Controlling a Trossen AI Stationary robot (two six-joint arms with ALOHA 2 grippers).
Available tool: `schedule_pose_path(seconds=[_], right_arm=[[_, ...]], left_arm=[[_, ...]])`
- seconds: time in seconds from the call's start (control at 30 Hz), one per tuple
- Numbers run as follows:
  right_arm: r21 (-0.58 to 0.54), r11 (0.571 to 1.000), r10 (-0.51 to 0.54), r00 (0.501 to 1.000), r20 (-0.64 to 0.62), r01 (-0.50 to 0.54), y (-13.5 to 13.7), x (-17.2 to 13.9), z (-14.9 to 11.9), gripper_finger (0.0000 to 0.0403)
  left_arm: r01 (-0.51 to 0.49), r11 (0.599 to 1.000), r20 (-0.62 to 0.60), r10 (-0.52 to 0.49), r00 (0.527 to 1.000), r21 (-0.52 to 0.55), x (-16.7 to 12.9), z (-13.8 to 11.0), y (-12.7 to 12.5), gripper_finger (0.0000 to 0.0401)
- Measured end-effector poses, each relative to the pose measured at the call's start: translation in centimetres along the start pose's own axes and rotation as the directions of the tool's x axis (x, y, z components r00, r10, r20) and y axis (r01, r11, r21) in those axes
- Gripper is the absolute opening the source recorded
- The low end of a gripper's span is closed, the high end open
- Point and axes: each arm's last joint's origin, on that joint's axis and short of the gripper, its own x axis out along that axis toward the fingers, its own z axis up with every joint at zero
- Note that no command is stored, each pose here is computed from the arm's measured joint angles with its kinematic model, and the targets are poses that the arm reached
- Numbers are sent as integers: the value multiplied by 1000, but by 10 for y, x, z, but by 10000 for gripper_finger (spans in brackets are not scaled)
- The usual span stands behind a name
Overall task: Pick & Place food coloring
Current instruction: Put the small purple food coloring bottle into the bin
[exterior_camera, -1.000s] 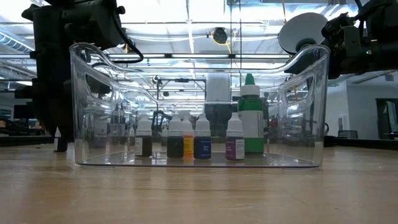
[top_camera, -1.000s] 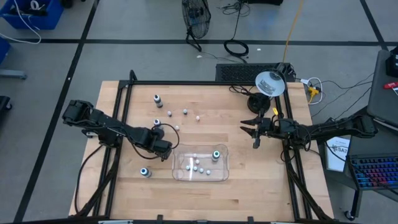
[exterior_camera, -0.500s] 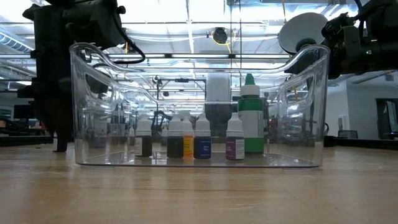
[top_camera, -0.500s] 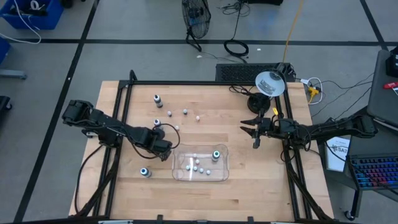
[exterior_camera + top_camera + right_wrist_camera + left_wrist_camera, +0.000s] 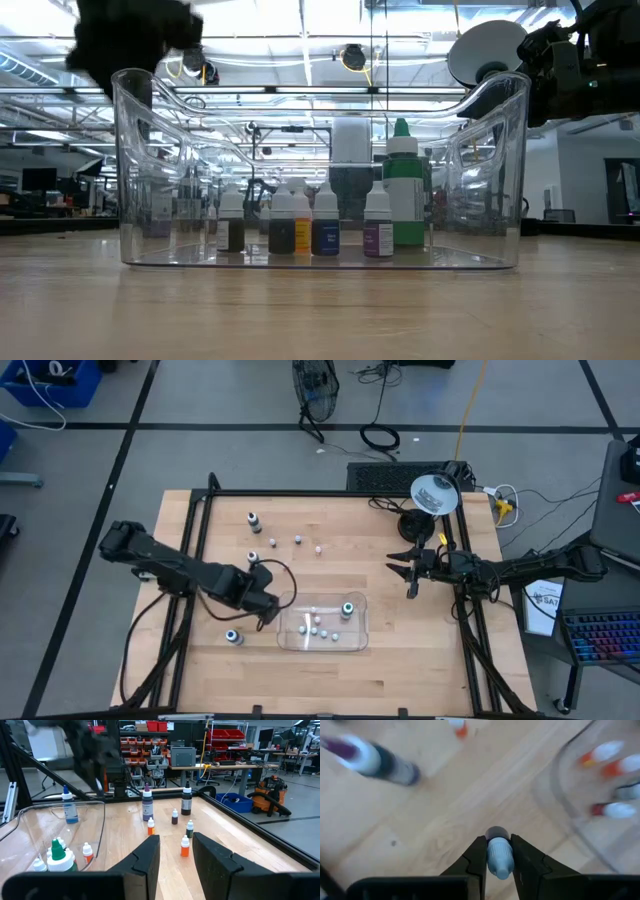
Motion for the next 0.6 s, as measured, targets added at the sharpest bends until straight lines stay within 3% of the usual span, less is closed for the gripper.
schedule_pose_path(seconds=[0.13,0.27,0.37,0.47,0.53,0.6], right_arm=[[0,1000,-1,1000,0,1,0,0,0,107],[0,1000,0,1000,0,0,0,0,0,106],[0,1000,0,1000,0,0,0,0,0,105],[0,1000,0,1000,0,0,0,0,0,107],[0,1000,0,1000,0,0,0,0,0,107],[0,1000,0,1000,0,0,0,0,0,106]], left_arm=[[67,997,141,-73,987,50,-40,4,-14,65],[250,957,299,-284,911,149,-75,17,-35,65],[375,862,388,-492,780,340,-98,32,-58,65],[407,720,384,-663,643,562,-114,41,-82,65],[362,674,365,-687,629,644,-116,44,-94,65],[306,681,346,-645,682,666,-110,48,-102,65]])
